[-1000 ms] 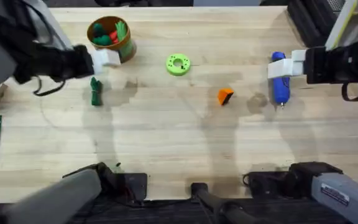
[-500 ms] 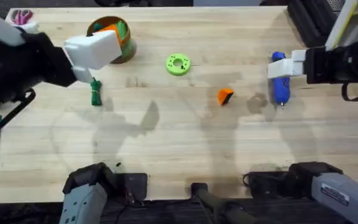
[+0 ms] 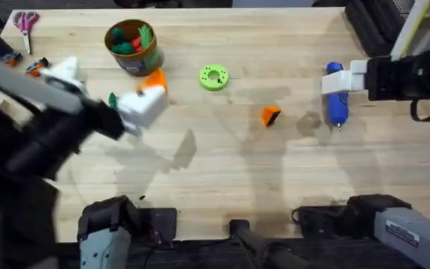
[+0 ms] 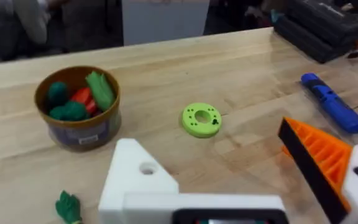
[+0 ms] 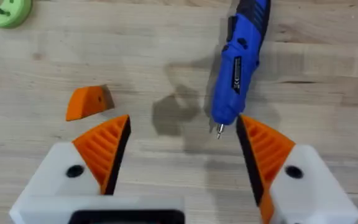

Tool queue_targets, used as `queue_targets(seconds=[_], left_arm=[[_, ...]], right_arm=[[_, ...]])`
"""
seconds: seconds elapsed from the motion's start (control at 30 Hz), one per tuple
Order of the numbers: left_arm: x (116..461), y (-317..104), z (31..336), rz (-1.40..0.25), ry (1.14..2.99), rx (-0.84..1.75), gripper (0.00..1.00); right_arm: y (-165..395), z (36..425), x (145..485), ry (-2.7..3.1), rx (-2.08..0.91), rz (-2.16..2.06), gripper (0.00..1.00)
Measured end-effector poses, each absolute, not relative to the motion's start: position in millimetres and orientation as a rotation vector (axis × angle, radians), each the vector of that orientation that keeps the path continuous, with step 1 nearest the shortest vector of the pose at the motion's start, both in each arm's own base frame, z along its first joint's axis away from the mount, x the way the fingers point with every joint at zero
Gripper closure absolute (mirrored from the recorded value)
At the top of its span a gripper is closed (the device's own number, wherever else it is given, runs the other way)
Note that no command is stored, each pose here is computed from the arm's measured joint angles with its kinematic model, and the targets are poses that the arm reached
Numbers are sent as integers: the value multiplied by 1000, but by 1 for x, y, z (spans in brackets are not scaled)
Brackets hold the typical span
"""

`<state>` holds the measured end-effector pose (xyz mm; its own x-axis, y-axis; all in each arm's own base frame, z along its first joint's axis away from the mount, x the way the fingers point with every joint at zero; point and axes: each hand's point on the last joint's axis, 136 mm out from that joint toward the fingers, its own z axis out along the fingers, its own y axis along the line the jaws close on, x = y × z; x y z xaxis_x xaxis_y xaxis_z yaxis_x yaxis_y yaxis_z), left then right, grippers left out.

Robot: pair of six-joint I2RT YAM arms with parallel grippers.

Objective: Pick up the gripper from the table and insert it into the empty holder that is missing its gripper. Then pick up a screw, insert it into the mounting hole, and use the screwdriver to tighten it. Finally, clean up the table by picking up the vegetable and placing it into the bucket.

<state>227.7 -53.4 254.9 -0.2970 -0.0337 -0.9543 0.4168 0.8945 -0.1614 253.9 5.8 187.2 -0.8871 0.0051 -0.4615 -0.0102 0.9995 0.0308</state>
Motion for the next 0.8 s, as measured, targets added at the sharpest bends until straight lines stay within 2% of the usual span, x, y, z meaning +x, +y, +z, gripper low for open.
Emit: queue_targets(seconds=[0.07, 0.3, 0.57, 0.8], left_arm=[[219, -64, 237, -432, 1720, 366, 16], [218, -72, 217, -383, 1560, 451, 15], [217, -79, 179, -418, 1560, 470, 15], [216, -86, 167, -448, 1549, 493, 15]], right_arm=[[6, 187, 254, 2662, -4, 44, 8], [6, 187, 254, 2662, -3, 44, 8], [6, 187, 254, 2662, -4, 44, 8], [6, 187, 254, 2662, -4, 44, 9]])
